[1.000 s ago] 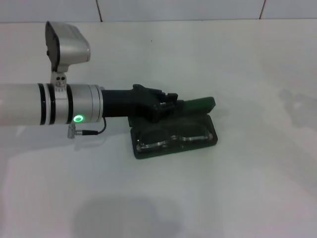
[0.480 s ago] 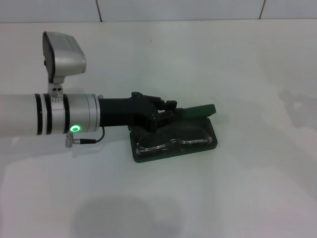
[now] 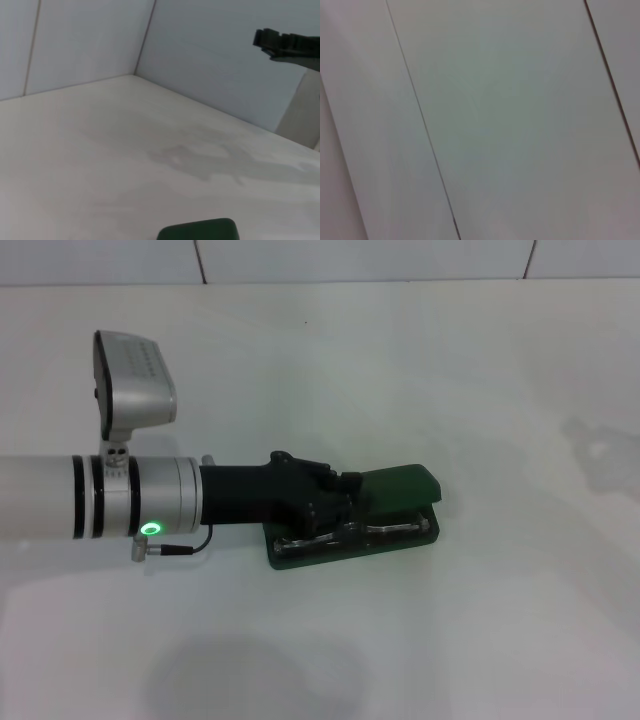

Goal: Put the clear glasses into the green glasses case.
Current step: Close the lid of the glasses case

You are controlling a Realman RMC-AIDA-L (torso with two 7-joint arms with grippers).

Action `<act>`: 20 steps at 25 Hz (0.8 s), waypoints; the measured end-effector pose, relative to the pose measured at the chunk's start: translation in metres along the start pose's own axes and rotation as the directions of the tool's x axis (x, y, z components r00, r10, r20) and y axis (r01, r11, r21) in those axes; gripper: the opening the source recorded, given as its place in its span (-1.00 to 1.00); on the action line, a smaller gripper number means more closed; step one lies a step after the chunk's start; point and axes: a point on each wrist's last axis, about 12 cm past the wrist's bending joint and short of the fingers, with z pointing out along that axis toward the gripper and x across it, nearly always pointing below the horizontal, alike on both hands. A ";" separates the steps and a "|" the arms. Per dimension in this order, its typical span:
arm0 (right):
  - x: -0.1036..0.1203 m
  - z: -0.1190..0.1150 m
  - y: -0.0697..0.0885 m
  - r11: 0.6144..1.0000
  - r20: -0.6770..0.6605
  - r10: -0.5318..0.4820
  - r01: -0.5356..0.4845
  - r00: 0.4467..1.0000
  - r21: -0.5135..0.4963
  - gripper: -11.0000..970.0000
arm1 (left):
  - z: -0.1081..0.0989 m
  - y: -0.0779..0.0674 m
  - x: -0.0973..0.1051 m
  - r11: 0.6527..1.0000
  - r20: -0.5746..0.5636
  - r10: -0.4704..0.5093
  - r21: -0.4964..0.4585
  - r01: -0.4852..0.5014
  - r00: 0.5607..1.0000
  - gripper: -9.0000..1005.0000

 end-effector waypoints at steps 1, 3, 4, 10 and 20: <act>0.000 0.000 0.000 1.000 0.001 0.000 0.000 1.000 0.001 -0.80 | 0.000 -0.001 0.001 1.000 -0.001 0.001 0.004 -0.001 1.000 -0.40; 0.000 0.000 0.000 1.000 0.002 0.001 -0.001 1.000 0.001 -0.80 | 0.001 -0.003 0.002 1.000 0.000 0.012 0.016 -0.012 1.000 -0.39; 0.000 0.000 0.000 1.000 0.002 0.001 -0.001 1.000 0.001 -0.80 | 0.001 -0.003 0.002 1.000 0.001 0.017 0.021 -0.017 1.000 -0.39; 0.000 0.000 0.000 1.000 0.002 0.003 -0.003 1.000 0.001 -0.80 | 0.001 -0.006 0.003 0.999 0.007 0.029 0.041 -0.029 1.000 -0.38; 0.002 0.000 0.000 1.000 0.003 0.013 -0.013 1.000 0.005 -0.80 | 0.002 -0.010 0.011 0.998 0.002 0.034 0.052 -0.034 0.999 -0.36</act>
